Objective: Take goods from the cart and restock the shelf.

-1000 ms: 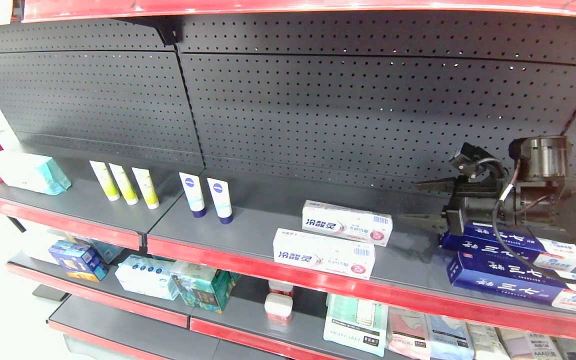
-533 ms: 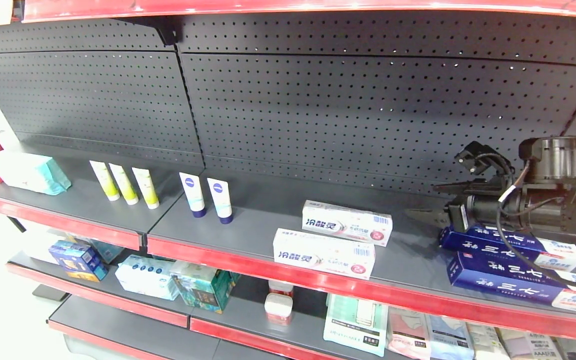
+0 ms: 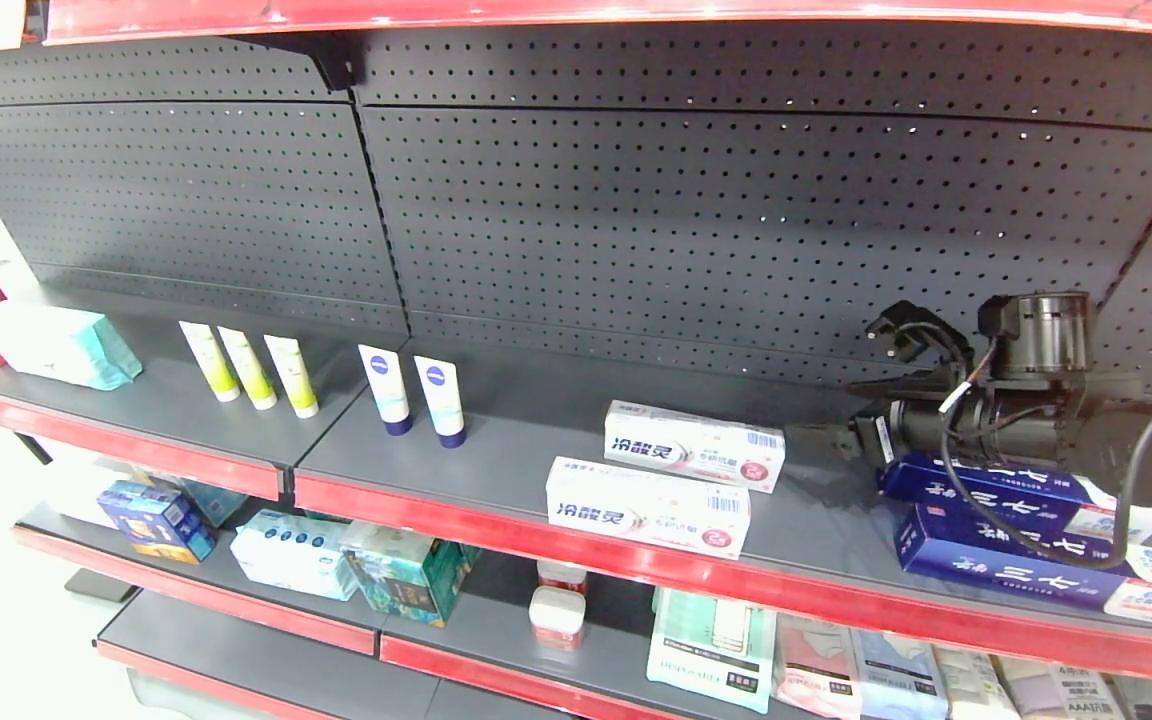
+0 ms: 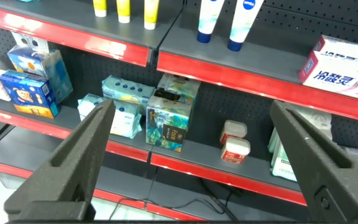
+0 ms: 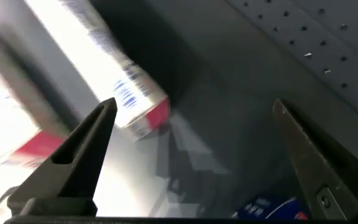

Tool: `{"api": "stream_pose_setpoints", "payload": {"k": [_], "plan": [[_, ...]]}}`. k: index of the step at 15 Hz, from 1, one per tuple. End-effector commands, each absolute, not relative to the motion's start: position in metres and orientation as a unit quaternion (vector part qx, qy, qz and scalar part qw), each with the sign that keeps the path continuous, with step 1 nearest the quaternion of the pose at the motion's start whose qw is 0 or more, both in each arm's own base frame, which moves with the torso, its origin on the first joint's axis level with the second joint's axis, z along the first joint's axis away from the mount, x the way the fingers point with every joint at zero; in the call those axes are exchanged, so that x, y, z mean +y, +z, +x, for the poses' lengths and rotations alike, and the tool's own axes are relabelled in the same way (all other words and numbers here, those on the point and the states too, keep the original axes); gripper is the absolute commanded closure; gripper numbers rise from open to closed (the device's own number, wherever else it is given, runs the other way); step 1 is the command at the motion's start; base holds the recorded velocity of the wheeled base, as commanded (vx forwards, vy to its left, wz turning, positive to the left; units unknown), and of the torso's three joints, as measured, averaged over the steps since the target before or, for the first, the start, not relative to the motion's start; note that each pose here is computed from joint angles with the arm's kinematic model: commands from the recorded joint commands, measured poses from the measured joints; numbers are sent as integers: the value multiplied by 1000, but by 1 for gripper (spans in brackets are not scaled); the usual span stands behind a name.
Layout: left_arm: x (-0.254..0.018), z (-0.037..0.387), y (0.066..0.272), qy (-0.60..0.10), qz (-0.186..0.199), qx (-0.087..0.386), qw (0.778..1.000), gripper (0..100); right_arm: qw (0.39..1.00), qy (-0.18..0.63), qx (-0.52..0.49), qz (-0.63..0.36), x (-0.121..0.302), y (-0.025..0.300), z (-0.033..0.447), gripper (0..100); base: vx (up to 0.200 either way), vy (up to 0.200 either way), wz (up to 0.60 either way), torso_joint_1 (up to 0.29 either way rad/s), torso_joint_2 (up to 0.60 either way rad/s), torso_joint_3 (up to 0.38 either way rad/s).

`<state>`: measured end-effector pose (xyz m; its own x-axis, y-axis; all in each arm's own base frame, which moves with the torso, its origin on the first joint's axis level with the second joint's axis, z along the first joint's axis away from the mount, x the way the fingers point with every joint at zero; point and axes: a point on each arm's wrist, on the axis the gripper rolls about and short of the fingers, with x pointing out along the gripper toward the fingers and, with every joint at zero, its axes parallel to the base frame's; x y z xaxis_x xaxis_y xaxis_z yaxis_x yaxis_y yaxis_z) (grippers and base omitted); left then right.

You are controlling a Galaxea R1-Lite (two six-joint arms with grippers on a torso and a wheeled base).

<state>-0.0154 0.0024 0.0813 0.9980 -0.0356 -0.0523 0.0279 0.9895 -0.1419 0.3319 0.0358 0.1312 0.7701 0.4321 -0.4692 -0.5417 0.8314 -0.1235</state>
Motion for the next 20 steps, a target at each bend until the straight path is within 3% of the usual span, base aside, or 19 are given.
{"api": "stream_pose_setpoints", "payload": {"k": [1,13,20], "plan": [[2,-15,81,-16,-71,28,997,0,931,254,229,-127,34,119,341,0,0,0,0,0,0,0],[2,-15,81,-16,-71,28,997,0,935,187,261,-151,22,108,346,0,0,0,0,0,0,0],[2,-15,81,-16,-71,28,997,0,933,189,264,-154,25,105,346,0,0,0,0,0,0,0]]}}
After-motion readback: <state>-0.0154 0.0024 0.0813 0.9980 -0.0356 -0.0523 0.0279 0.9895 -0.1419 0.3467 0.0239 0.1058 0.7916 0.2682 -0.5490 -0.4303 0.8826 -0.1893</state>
